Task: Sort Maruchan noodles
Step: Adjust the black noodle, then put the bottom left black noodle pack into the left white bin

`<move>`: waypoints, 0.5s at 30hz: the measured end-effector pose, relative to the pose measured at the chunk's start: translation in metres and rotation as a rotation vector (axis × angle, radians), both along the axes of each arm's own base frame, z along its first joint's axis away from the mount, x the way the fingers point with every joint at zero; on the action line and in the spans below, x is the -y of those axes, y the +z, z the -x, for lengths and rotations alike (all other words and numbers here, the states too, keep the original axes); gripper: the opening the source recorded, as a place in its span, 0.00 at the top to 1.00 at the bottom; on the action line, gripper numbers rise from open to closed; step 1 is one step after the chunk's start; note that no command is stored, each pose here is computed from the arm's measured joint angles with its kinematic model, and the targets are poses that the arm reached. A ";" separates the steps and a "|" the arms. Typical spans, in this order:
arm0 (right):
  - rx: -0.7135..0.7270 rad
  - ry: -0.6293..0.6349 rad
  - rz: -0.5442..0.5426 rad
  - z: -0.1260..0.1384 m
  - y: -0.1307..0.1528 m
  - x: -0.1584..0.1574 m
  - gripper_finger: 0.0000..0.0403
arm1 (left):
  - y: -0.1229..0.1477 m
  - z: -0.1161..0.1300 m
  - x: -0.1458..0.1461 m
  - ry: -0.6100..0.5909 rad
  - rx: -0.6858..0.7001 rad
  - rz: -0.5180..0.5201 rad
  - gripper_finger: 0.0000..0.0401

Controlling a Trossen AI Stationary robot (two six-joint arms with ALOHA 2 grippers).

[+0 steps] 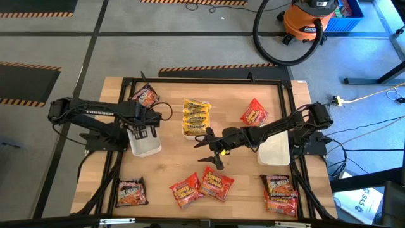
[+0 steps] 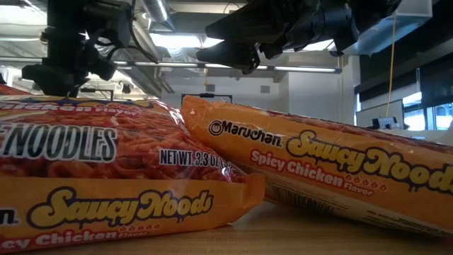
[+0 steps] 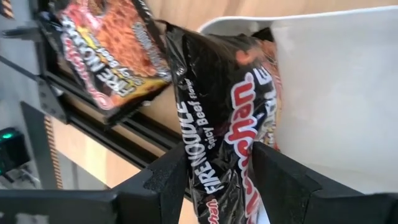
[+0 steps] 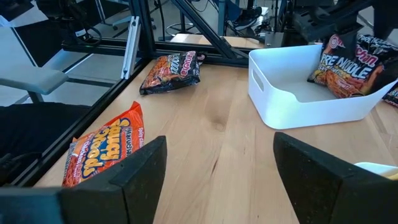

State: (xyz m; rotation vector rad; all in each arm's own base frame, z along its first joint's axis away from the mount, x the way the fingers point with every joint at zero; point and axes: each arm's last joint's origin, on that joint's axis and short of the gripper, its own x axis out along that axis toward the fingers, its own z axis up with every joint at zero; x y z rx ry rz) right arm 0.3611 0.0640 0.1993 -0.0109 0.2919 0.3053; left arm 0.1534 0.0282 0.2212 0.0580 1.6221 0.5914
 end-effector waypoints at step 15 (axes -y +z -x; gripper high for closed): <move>0.000 0.000 0.000 0.000 0.000 0.000 0.33 | 0.024 -0.010 0.001 0.010 0.090 0.060 0.57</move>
